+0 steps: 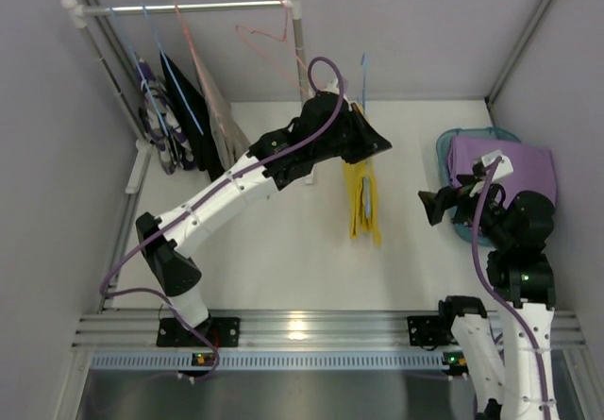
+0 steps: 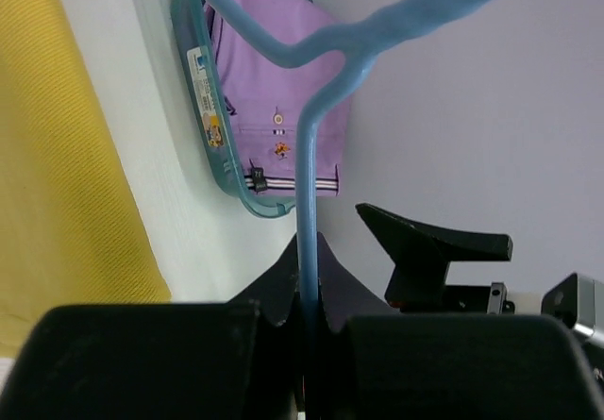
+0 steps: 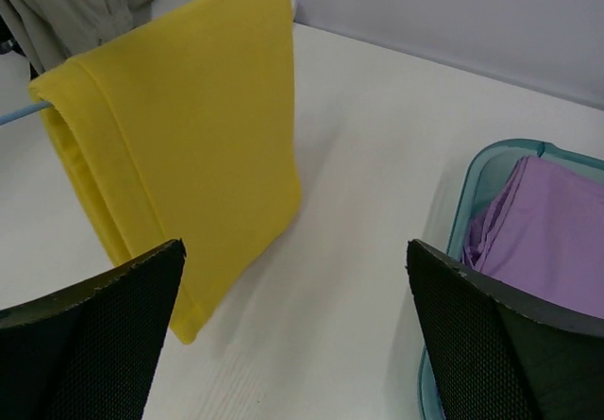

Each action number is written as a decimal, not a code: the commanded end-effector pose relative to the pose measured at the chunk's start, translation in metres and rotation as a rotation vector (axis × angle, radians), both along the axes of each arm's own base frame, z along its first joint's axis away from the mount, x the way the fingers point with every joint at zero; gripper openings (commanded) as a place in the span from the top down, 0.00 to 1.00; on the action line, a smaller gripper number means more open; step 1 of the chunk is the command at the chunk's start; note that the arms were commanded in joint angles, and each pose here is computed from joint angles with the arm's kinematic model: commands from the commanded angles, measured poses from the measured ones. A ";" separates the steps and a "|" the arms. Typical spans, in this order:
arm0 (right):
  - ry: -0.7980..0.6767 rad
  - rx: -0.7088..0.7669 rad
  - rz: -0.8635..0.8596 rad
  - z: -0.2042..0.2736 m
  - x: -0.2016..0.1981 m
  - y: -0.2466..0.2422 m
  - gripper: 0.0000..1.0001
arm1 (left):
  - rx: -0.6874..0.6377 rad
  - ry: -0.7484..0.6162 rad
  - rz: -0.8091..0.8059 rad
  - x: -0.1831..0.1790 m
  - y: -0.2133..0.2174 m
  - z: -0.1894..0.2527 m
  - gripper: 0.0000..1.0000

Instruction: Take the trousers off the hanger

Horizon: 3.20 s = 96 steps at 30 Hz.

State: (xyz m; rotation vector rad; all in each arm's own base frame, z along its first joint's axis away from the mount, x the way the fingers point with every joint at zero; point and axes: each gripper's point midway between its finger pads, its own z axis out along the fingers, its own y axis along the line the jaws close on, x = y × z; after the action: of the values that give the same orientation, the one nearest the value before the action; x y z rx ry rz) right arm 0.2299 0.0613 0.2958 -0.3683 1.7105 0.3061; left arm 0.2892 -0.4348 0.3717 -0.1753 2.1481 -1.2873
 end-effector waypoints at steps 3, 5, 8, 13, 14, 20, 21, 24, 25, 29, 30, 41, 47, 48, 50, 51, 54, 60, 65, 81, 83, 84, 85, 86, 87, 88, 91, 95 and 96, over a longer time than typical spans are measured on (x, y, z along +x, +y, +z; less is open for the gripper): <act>-0.137 0.066 0.071 0.029 0.005 0.020 0.00 | -0.288 -0.181 0.039 0.007 -0.006 0.111 1.00; -0.150 0.073 0.124 0.030 0.005 0.035 0.00 | -0.306 -0.170 0.029 0.006 -0.009 0.113 1.00; -0.165 0.075 0.163 0.025 0.007 0.054 0.01 | -0.338 -0.160 0.022 0.004 -0.010 0.118 1.00; -0.174 0.068 0.212 0.021 0.009 0.089 0.01 | -0.368 -0.157 -0.007 -0.002 -0.011 0.125 1.00; -0.191 0.063 0.209 0.024 0.011 0.092 0.02 | -0.376 -0.161 -0.009 -0.004 -0.010 0.128 1.00; -0.189 0.018 0.134 0.018 0.030 0.098 0.14 | -0.414 -0.149 -0.048 -0.015 -0.008 0.138 1.00; -0.180 0.029 0.148 0.018 0.030 0.103 0.14 | -0.416 -0.146 -0.051 -0.016 -0.007 0.137 1.00; -0.176 0.037 0.144 0.015 0.035 0.109 0.18 | -0.428 -0.138 -0.062 -0.020 -0.007 0.140 1.00; -0.166 0.034 0.137 0.012 0.037 0.110 0.19 | -0.433 -0.136 -0.065 -0.021 -0.006 0.141 1.00; -0.172 0.042 0.088 0.012 0.046 0.106 0.26 | -0.459 -0.121 -0.083 -0.026 -0.006 0.148 1.00; -0.165 0.045 0.074 0.010 0.049 0.105 0.28 | -0.461 -0.120 -0.087 -0.027 -0.006 0.148 1.00; -0.174 0.009 -0.007 0.003 0.060 0.094 0.58 | -0.495 -0.112 -0.123 -0.036 -0.004 0.159 1.00; -0.185 0.021 -0.036 0.008 0.069 0.094 0.85 | -0.511 -0.093 -0.155 -0.045 -0.003 0.160 1.00; -0.186 0.029 -0.035 0.011 0.070 0.095 0.88 | -0.505 -0.090 -0.156 -0.045 -0.004 0.156 1.00; -0.199 0.052 -0.023 0.023 0.069 0.098 0.97 | -0.504 -0.099 -0.154 -0.047 0.000 0.158 1.00; -0.200 0.058 -0.024 0.026 0.070 0.098 1.00 | -0.495 -0.096 -0.152 -0.046 0.000 0.154 1.00; -0.218 0.089 -0.024 0.045 0.069 0.098 1.00 | -0.475 -0.111 -0.147 -0.046 0.002 0.150 1.00; -0.294 0.152 -0.058 0.103 0.062 0.082 1.00 | -0.397 -0.117 -0.114 -0.038 0.008 0.122 1.00; -0.370 0.199 -0.070 0.144 0.047 0.068 1.00 | -0.288 -0.157 -0.094 -0.030 0.014 0.088 1.00; -0.492 0.336 -0.078 0.221 -0.011 0.026 1.00 | -0.104 -0.046 -0.104 0.014 0.018 -0.017 1.00; -0.520 0.354 -0.085 0.234 -0.018 0.020 1.00 | -0.078 -0.031 -0.109 0.013 0.017 -0.031 1.00; -0.536 0.367 -0.102 0.239 -0.020 0.015 1.00 | -0.067 -0.023 -0.112 0.012 0.017 -0.037 1.00; -0.555 0.380 -0.109 0.247 -0.025 0.011 1.00 | -0.053 -0.010 -0.113 0.012 0.017 -0.045 1.00; -0.571 0.398 -0.109 0.253 -0.029 0.009 1.00 | -0.033 0.014 -0.117 0.010 0.017 -0.058 1.00; -0.581 0.406 -0.123 0.258 -0.030 0.005 1.00 | -0.016 0.019 -0.120 0.009 0.017 -0.065 1.00; -0.605 0.418 -0.127 0.267 -0.036 0.001 1.00 | -0.007 0.021 -0.122 0.008 0.018 -0.068 1.00; -0.648 0.450 -0.151 0.287 -0.048 -0.010 1.00 | 0.038 0.032 -0.121 0.005 0.020 -0.084 1.00; -0.706 0.475 -0.238 0.308 -0.060 -0.032 1.00 | 0.075 0.031 -0.136 -0.001 0.019 -0.097 1.00; -0.726 0.473 -0.266 0.314 -0.065 -0.039 1.00 | 0.089 0.021 -0.150 -0.006 0.019 -0.098 1.00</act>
State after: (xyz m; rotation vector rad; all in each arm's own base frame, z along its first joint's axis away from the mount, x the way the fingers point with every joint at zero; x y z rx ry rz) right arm 0.2166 0.0583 0.5181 -0.0219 1.2427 0.3199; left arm 0.2892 -0.4121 0.2724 -0.0716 2.2959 -1.2918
